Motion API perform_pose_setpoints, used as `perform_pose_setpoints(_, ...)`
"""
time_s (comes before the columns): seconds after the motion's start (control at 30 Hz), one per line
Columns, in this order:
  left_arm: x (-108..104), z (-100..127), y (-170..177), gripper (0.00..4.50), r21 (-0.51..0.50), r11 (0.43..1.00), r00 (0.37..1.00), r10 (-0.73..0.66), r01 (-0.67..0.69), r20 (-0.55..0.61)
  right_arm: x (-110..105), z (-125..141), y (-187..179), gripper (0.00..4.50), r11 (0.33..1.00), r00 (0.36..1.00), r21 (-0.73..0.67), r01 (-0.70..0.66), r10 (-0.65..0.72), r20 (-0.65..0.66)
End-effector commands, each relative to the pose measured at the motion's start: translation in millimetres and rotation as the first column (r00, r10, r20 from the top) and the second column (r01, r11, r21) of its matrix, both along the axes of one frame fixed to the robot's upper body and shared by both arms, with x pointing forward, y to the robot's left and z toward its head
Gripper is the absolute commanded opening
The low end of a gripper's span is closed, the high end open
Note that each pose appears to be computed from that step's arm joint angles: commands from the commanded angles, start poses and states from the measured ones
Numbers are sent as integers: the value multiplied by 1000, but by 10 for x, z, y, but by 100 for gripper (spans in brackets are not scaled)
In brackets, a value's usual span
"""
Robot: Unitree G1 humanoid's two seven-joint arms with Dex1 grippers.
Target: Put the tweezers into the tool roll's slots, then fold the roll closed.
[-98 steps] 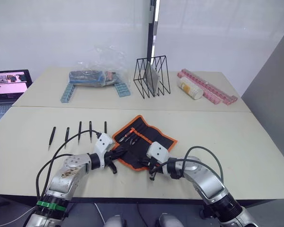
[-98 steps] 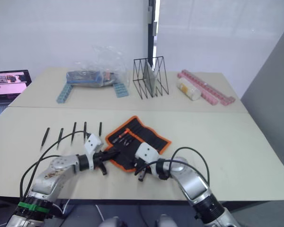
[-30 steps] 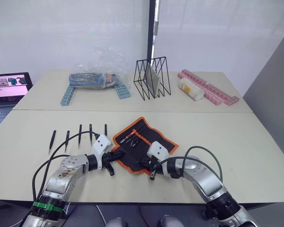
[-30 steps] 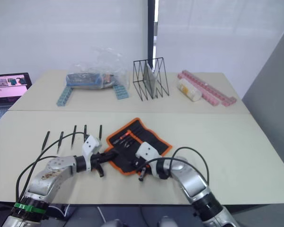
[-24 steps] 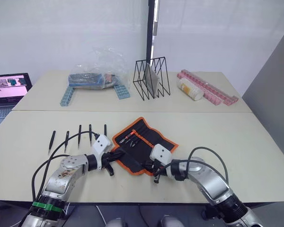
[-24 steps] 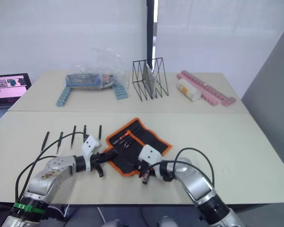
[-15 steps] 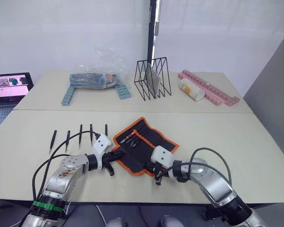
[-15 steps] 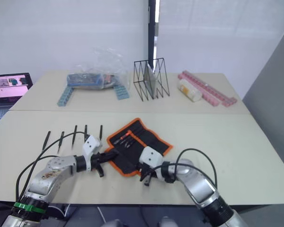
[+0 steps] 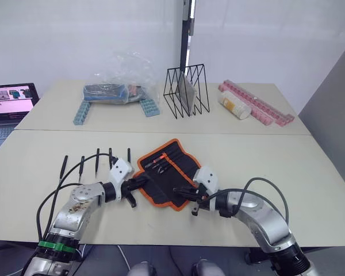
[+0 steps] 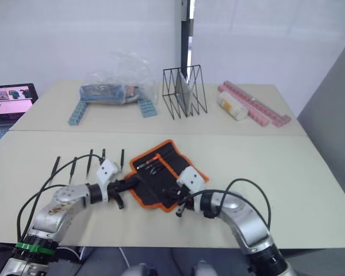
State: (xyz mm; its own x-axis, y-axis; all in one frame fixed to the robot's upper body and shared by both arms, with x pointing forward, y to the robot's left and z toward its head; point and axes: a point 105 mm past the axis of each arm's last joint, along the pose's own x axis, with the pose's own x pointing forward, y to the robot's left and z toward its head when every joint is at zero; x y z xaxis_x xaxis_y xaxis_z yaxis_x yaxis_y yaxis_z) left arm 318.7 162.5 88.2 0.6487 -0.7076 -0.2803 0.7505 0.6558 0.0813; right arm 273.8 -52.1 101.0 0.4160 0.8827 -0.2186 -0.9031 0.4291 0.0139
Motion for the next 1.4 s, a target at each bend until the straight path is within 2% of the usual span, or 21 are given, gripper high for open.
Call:
perform_pose_setpoints(0.03,-31,481,-32,3,-70,996,991,-45,54,129,47,148,-58,0,998,1000,53,23,-24,9)
perform_pose_setpoints(0.2,-188,812,3,3,-261,961,989,-58,93,138,252,194,-219,0,991,993,75,114,-115,11)
perform_pose_setpoints(0.3,-281,886,97,3,-315,946,993,-45,78,111,255,281,-218,0,990,995,106,95,-98,24)
perform_pose_setpoints(0.37,-357,892,194,3,-311,948,996,-35,60,86,241,343,-220,0,990,996,115,77,-81,37)
perform_pose_setpoints(0.43,-421,834,389,3,-236,972,997,17,1,75,235,408,-260,0,991,997,120,60,-66,47)
perform_pose_setpoints(0.5,-521,708,643,3,-119,990,994,90,-82,66,223,451,-316,0,995,998,101,28,-34,56)
perform_pose_setpoints(0.7,-804,621,1142,3,-64,948,945,316,-311,80,187,671,-339,0,994,991,52,-92,87,105)
perform_pose_setpoints(0.73,-858,601,1222,27,-42,936,932,352,-350,89,168,709,-328,53,992,988,48,-117,111,111)
perform_pose_setpoints(0.97,-1228,554,1659,247,-23,830,824,557,-558,104,43,810,-330,274,971,969,54,-231,225,103)
perform_pose_setpoints(1.13,-1363,435,1877,410,-20,744,740,666,-668,92,-79,837,-264,445,941,939,37,-336,332,87)
perform_pose_setpoints(1.17,-1356,422,1924,447,-25,716,712,696,-697,98,-97,851,-248,450,935,933,33,-353,349,89)
perform_pose_setpoints(1.33,-1213,355,2070,449,-46,593,589,804,-804,82,-125,910,-186,450,920,916,10,-393,390,92)
perform_pose_setpoints(1.4,-1115,344,2078,449,-75,562,560,827,-824,44,-125,925,-165,450,917,914,3,-398,396,92)
